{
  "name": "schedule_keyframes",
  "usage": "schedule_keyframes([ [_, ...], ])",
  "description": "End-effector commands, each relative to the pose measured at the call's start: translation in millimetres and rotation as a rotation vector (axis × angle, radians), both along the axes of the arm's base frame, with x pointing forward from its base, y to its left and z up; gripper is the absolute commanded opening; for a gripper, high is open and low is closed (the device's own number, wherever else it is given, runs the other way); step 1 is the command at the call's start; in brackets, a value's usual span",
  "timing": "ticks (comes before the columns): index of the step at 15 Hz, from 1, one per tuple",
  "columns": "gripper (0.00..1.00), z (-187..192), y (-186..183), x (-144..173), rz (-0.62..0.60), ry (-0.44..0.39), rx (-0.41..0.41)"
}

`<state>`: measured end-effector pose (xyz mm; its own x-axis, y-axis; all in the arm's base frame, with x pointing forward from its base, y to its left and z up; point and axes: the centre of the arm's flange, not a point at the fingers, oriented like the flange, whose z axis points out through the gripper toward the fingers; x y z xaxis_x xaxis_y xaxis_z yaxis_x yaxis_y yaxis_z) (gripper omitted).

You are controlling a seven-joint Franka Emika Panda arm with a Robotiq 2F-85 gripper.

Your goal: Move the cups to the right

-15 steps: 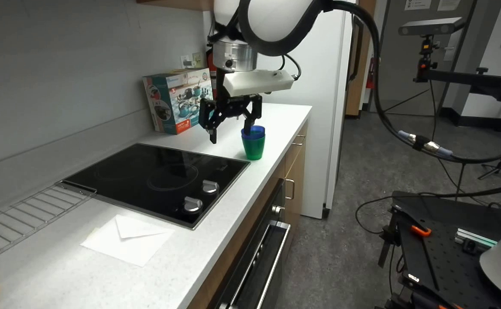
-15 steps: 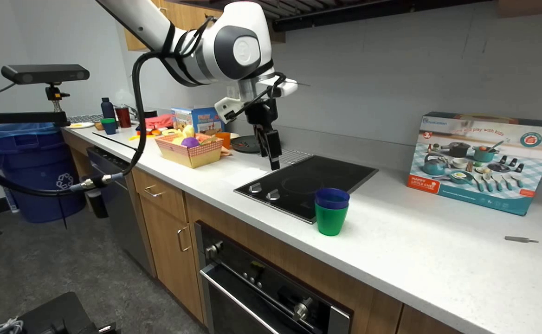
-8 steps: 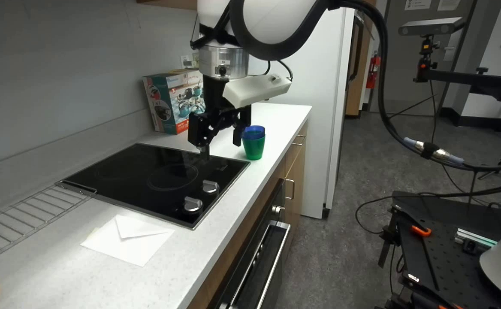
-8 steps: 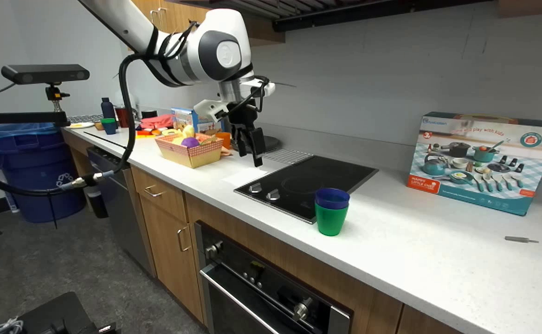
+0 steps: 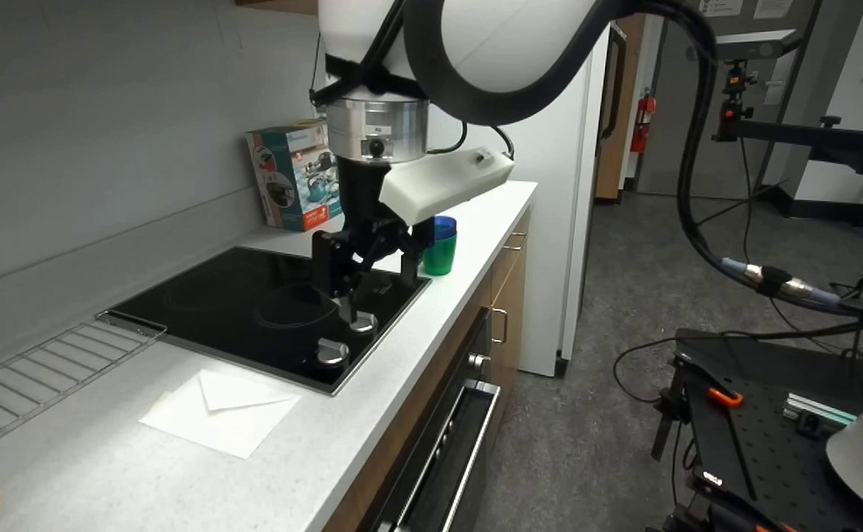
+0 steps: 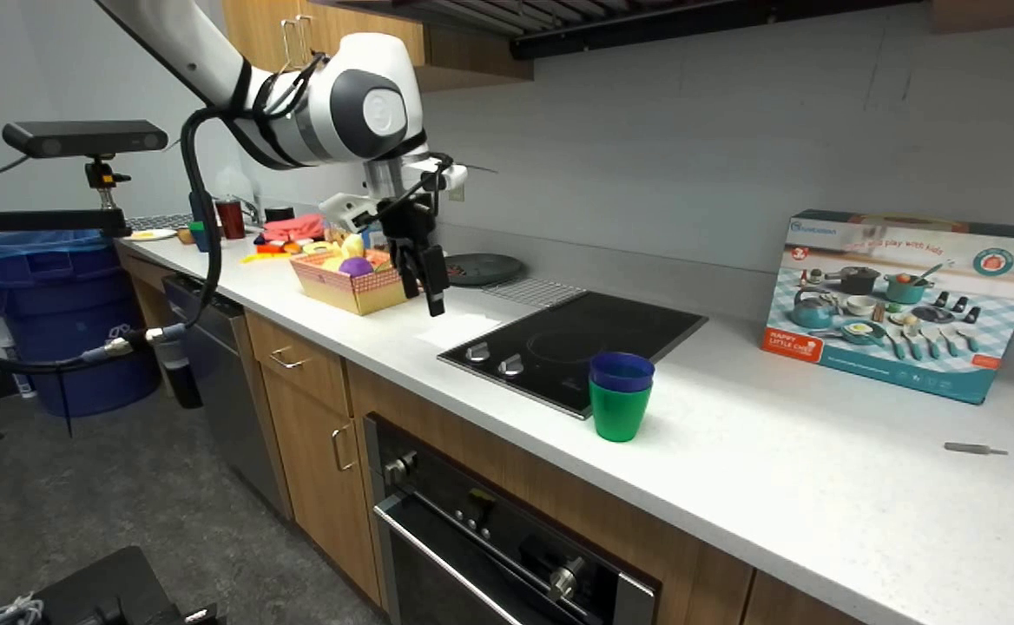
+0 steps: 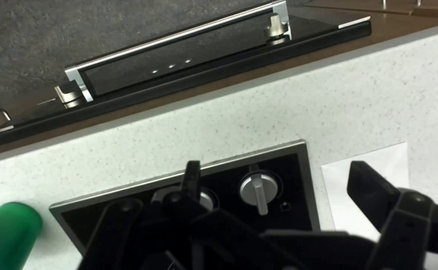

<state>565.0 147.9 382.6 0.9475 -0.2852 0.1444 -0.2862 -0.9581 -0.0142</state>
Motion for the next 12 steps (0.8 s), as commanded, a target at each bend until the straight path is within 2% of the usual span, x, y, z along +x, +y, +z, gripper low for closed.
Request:
schedule_keyframes([
  [1,1.00,10,20,-37,-0.046,0.006,0.004],
  [7,1.00,18,24,-69,-0.154,0.003,-0.005],
  [8,1.00,9,27,-50,-0.115,0.005,0.010],
  [12,1.00,12,24,-59,-0.140,0.001,0.008],
])
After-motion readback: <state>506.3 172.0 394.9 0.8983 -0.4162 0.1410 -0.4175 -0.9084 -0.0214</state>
